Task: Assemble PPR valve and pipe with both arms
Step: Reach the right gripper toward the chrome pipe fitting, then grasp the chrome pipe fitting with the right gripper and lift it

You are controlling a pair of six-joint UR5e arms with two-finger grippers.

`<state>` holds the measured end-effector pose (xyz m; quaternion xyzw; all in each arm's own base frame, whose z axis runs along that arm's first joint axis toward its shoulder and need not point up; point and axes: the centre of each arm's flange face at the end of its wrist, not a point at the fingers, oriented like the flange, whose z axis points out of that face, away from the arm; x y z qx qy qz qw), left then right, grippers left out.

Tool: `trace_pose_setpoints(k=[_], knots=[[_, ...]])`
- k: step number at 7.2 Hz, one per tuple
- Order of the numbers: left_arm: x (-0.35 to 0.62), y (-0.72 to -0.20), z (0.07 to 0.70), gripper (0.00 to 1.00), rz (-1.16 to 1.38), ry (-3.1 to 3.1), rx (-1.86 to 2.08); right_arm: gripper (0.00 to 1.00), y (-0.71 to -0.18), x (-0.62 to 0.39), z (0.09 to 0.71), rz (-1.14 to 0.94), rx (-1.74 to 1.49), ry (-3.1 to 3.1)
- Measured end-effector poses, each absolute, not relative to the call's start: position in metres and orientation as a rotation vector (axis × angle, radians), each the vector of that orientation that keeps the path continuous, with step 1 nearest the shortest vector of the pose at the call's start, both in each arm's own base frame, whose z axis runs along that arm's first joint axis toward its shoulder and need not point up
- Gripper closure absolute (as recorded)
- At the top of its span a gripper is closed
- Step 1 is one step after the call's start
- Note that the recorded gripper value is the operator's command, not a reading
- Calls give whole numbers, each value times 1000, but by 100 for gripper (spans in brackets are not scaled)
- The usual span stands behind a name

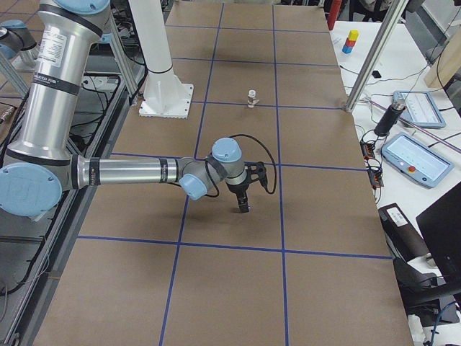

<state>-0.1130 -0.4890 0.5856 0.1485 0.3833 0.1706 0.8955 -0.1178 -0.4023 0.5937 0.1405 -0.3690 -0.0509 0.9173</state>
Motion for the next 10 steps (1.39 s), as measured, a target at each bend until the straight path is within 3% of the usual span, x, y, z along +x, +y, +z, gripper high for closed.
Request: trace_pose_setpoints(k=[3,6,10], knots=[[-113,-489,585,0,354,796,311,3,-398,-144,620,-143,311,-759],[-113,-490,584,0,356,797,316,17,-418,-161,641,-147,332,-778],[-112,-491,582,0,358,798,319,16,-419,-163,644,-149,324,-785]])
